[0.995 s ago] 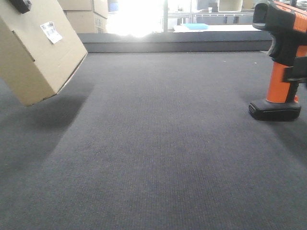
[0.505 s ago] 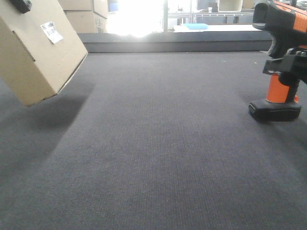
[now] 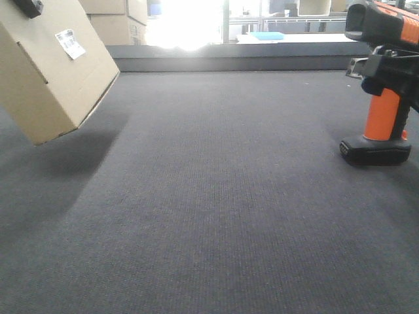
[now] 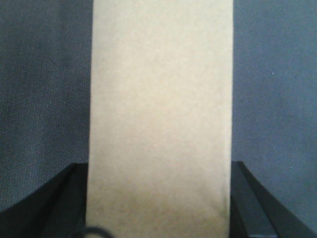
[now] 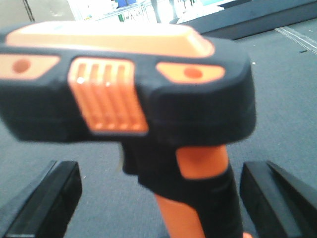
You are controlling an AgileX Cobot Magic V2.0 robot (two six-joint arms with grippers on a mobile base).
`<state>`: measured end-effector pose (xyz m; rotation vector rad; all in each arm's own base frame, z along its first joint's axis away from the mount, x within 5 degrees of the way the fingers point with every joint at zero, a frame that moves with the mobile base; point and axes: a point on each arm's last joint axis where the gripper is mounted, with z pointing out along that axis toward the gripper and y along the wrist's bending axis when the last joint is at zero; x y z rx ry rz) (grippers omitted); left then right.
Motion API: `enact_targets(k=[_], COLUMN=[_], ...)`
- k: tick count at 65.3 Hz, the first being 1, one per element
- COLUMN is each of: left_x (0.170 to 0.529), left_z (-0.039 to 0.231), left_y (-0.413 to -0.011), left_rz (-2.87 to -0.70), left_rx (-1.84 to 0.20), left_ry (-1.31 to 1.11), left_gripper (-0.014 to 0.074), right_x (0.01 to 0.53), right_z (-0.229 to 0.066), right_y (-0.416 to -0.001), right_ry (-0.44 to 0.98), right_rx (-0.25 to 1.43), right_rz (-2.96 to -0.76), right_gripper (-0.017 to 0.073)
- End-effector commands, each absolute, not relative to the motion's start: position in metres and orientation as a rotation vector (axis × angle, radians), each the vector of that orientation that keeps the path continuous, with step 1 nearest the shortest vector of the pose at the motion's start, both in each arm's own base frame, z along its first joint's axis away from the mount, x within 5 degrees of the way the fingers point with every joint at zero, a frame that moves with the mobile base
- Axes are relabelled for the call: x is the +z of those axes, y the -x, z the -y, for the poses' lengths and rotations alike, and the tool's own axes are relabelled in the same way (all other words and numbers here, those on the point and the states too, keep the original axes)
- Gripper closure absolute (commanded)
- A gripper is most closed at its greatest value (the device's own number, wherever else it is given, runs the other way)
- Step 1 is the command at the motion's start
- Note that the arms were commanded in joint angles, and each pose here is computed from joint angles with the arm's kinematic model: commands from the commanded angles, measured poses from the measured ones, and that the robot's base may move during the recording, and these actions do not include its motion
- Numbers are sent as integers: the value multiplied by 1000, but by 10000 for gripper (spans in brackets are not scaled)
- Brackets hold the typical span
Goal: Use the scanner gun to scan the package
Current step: 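Close the right gripper around the scanner gun handle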
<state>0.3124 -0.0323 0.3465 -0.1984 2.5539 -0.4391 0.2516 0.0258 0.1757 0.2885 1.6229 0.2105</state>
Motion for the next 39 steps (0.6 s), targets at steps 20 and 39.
enact_targets(k=[20,39], left_x=[355,355], left_z=[35,35], left_y=[-311,-311], left_rz=[-2516,-2516], left_rx=[-458,-458], left_ry=[192,192], left_gripper=[423,423], right_x=[180,173], right_z=[-23,-24], right_y=[-270,-272], right_ry=[-382,-372], right_rx=[195,186], right_rz=[-1612,-1619], right_gripper=[-1,0])
